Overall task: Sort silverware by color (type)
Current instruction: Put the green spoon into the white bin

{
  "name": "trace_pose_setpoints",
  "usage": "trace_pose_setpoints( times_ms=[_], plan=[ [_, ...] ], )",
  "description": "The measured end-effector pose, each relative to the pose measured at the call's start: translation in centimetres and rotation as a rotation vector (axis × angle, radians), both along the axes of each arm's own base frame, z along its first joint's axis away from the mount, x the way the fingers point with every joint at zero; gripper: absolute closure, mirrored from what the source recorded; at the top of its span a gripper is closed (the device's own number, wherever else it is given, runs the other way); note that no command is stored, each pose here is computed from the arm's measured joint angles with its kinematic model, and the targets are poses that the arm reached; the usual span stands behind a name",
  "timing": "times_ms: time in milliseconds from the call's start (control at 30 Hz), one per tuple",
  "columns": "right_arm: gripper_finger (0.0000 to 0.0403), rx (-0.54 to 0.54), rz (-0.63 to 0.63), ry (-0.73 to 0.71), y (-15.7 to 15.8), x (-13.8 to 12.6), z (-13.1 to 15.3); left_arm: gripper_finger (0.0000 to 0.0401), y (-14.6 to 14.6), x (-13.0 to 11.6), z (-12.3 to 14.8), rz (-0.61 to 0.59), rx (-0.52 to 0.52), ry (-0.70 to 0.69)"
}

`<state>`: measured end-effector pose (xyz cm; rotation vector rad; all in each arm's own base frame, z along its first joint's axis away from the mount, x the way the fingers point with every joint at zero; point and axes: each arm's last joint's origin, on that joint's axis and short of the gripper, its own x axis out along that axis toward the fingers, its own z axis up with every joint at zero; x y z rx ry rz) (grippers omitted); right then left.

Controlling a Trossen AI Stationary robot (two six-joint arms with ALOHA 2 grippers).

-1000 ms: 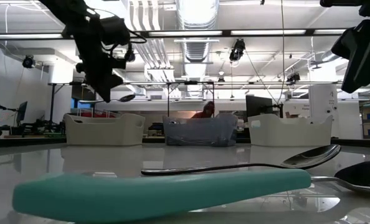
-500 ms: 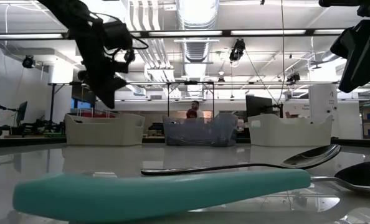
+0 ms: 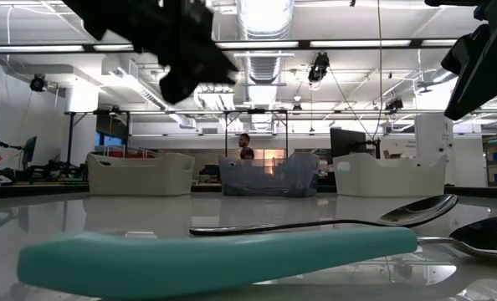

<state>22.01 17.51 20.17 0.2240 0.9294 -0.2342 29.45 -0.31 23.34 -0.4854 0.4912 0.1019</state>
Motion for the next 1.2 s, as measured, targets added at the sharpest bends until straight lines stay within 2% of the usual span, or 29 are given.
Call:
trace_pose_setpoints(
  times_ms=[100, 200, 433, 500, 767, 900, 1000, 1200],
  plan=[
    [0.028, 0.009, 0.018, -0.01, 0.2, 0.1, 0.0, 0.0321, -5.0, 0.6, 0.0, -0.023, 0.038, -0.096],
    [0.028, 0.04, 0.114, -0.026, 0.8, 0.6, 0.1, 0.0321, -9.4, 0.5, -0.2, 0.006, 0.081, -0.163],
    [0.028, 0.174, 0.318, -0.128, 2.8, 2.3, 0.0, 0.0321, -16.7, -0.3, 0.2, 0.243, 0.282, -0.236],
    [0.028, 0.182, 0.326, -0.134, 3.2, 2.7, -0.4, 0.0321, -18.0, -0.2, 0.3, 0.275, 0.336, -0.244],
    [0.028, 0.121, 0.365, -0.09, 5.5, 5.4, -2.7, 0.0321, -21.7, 2.4, 0.8, 0.32, 0.39, -0.265],
    [0.028, 0.101, 0.464, -0.066, 7.1, 7.0, -3.3, 0.0321, -23.4, 3.4, 1.8, 0.405, 0.515, -0.248],
    [0.028, 0.08, 0.532, -0.067, 8.1, 8.0, -3.4, 0.0321, -24.6, 3.3, 3.1, 0.464, 0.625, -0.216],
    [0.028, 0.012, 0.574, -0.052, 8.0, 9.8, -4.2, 0.0321, -26.8, 1.3, 5.3, 0.506, 0.713, -0.207]
  ],
)
